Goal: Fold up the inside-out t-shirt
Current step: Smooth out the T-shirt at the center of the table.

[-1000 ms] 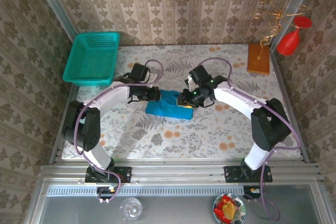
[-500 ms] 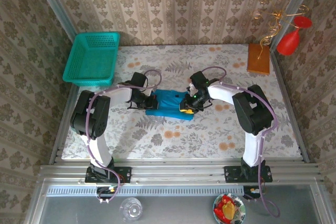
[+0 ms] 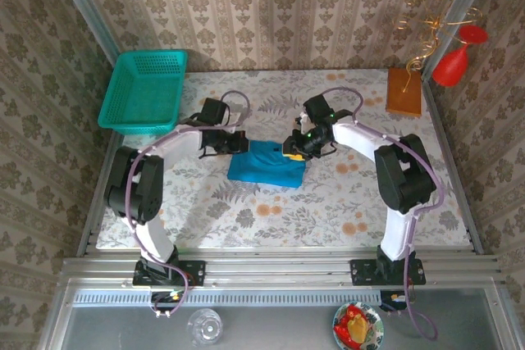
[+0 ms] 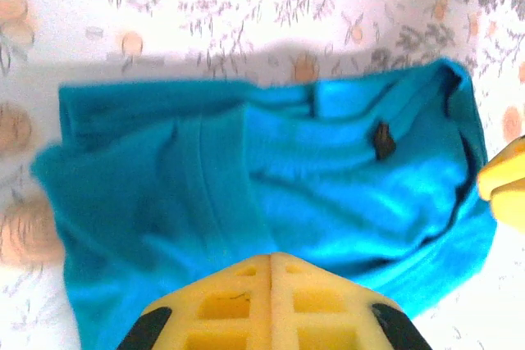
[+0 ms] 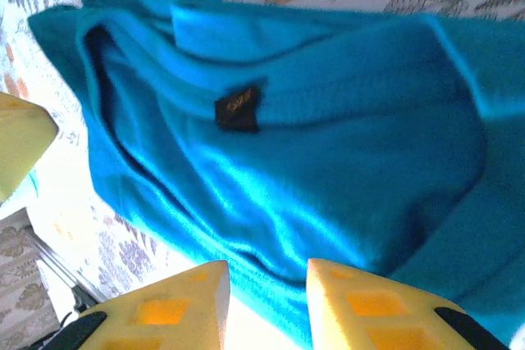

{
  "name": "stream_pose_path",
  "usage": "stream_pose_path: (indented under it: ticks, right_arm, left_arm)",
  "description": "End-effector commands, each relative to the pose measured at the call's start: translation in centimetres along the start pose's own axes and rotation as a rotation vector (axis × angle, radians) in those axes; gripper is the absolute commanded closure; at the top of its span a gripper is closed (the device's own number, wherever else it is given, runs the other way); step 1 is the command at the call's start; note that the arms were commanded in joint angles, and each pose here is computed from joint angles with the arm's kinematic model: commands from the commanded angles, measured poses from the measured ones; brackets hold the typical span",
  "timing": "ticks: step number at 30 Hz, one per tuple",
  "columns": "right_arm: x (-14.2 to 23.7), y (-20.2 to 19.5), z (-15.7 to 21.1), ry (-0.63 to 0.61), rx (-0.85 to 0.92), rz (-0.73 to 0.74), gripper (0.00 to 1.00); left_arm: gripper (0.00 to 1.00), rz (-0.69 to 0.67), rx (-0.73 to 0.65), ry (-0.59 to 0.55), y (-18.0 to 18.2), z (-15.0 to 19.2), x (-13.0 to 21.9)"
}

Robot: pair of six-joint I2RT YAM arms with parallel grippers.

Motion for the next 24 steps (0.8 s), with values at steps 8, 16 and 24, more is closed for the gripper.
stream_pose_path:
  ticks: [8, 16, 24]
  right_arm:
    - [-4.0, -3.9, -0.9, 0.057, -0.074, 0.014, 0.7]
    - [0.5, -1.1, -0.6, -0.006, -0.008, -0.027, 0.68]
    - [2.3, -3.1, 1.5, -0.009, -0.045, 0.096, 0.64]
  left_arm:
    - [0.93, -0.126, 0.084, 0.068, 4.9, -0.5, -5.4]
    - [0.91, -0.067, 0.102, 0.033, 3.9, -0.7, -4.7]
    - [0.8, 0.044, 0.1, -0.073, 0.9, -1.8, -0.6]
Point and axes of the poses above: each hand's point on the last joint's axis, 136 mm out from that joint toward the fingers, its own x axis back along the fingers, its own y axis along the line the jaws close on, z = x × y, the point moved 5 cm from there along x, back along the fingers, and after that the axes turned 5 degrees about x, right-handed, at the moved point
